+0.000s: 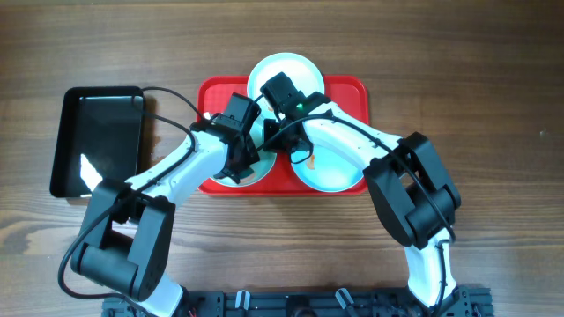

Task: Clean dirty plates on tray and stack at the side
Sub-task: 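Scrub the lower-left plate with the sponge in the left gripper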

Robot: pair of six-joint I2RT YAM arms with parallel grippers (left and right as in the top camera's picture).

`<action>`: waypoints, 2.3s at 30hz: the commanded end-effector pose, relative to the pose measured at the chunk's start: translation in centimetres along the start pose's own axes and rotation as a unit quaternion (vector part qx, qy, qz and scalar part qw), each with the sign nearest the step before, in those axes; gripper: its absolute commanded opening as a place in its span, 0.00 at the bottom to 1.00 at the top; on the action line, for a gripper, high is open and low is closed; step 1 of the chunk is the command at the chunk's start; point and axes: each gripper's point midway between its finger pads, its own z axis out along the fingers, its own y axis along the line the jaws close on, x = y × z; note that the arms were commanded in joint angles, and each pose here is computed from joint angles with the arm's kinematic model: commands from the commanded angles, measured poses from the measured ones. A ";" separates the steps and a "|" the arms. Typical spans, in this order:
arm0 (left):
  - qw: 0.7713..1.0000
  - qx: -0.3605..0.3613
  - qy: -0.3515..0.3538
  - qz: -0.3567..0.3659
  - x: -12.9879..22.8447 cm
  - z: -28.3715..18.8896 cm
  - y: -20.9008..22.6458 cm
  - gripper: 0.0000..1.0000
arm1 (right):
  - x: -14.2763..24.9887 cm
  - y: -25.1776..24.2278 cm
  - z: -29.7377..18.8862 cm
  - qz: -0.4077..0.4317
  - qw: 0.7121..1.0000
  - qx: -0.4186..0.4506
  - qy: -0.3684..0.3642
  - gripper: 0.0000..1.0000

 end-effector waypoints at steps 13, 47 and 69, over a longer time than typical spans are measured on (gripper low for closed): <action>0.982 -0.099 -0.163 -0.007 -6.1 -1.5 2.4 0.04 | 1.0 -0.8 0.9 -0.009 1.000 0.019 0.013 0.04; 0.985 0.156 0.017 0.075 -3.3 -0.4 -2.6 0.04 | 3.5 -0.6 0.6 -0.092 0.993 -0.003 0.073 0.04; 0.994 0.074 0.075 -0.020 -3.8 2.2 5.3 0.04 | 3.3 -0.8 0.7 -0.089 0.994 0.003 0.067 0.04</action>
